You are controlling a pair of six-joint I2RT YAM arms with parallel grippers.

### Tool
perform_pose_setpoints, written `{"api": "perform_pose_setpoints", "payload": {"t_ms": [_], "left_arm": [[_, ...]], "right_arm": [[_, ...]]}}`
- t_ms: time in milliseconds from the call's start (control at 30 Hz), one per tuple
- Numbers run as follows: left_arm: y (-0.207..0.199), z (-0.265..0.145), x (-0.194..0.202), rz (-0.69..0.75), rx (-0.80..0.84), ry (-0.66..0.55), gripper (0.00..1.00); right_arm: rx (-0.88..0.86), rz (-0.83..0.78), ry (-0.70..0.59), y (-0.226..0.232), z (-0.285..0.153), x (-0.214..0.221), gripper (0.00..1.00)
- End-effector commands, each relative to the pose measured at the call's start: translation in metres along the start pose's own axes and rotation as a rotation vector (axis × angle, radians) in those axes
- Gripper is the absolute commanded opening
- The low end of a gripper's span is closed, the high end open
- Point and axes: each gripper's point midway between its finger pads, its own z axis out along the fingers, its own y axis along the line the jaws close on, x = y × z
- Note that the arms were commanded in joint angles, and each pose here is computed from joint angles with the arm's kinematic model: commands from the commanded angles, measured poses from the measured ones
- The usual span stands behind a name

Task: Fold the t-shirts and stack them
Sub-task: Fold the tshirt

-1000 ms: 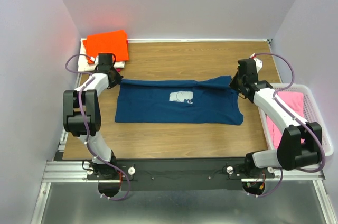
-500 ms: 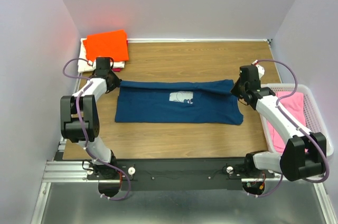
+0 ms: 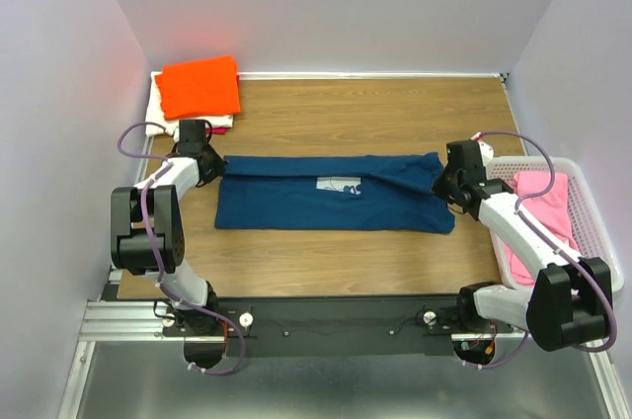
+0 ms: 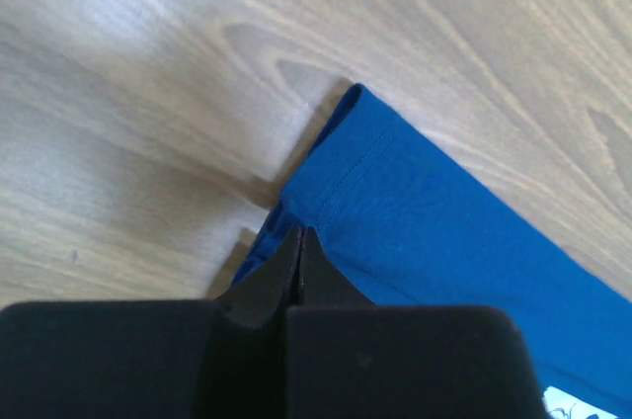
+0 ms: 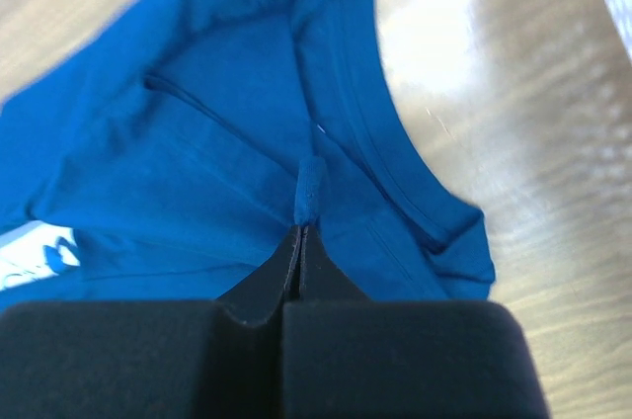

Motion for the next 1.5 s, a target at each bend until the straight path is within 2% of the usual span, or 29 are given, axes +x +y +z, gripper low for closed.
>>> {"api": "perform_pose_setpoints", "payload": {"t_ms": [0, 200, 333, 433, 667, 1000, 1200, 1333, 1400, 1433, 1467], "left_arm": [[0.001, -0.007, -0.003, -0.009, 0.02, -0.026, 0.0], [0.007, -0.005, 0.007, -0.011, 0.017, -0.011, 0.0], [0.005, -0.005, 0.004, -0.012, 0.026, -0.016, 0.0], [0.003, -0.005, 0.001, -0.012, 0.03, -0.023, 0.0], [0.005, -0.005, 0.002, -0.014, 0.023, -0.016, 0.0], [0.003, -0.005, -0.002, -0.012, 0.024, -0.02, 0.0], [0.001, -0.003, 0.003, -0.01, 0.042, 0.002, 0.0], [0.0, -0.002, 0.005, -0.012, 0.049, 0.01, 0.0], [0.0, -0.001, 0.006, -0.01, 0.05, 0.015, 0.0], [0.0, -0.001, 0.008, -0.009, 0.052, 0.02, 0.03], [0.0, -0.001, 0.008, -0.009, 0.054, 0.022, 0.16]], "right_arm": [[0.024, 0.024, 0.05, -0.013, 0.0, 0.021, 0.0], [0.04, 0.032, 0.115, -0.021, 0.007, 0.044, 0.01], [0.035, 0.032, 0.133, -0.022, 0.01, 0.05, 0.07], [0.035, 0.025, 0.138, -0.024, 0.012, 0.054, 0.08], [0.007, 0.045, 0.141, -0.024, 0.006, 0.061, 0.04], [-0.116, 0.06, 0.116, -0.004, -0.014, 0.05, 0.04], [-0.15, 0.062, 0.145, -0.001, -0.016, 0.059, 0.04], [-0.16, 0.058, 0.162, -0.003, -0.013, 0.068, 0.09], [-0.153, 0.051, 0.172, -0.006, -0.012, 0.073, 0.15], [-0.151, 0.047, 0.176, -0.007, -0.011, 0.074, 0.28], [-0.154, 0.046, 0.172, -0.007, -0.012, 0.074, 0.35]]}}
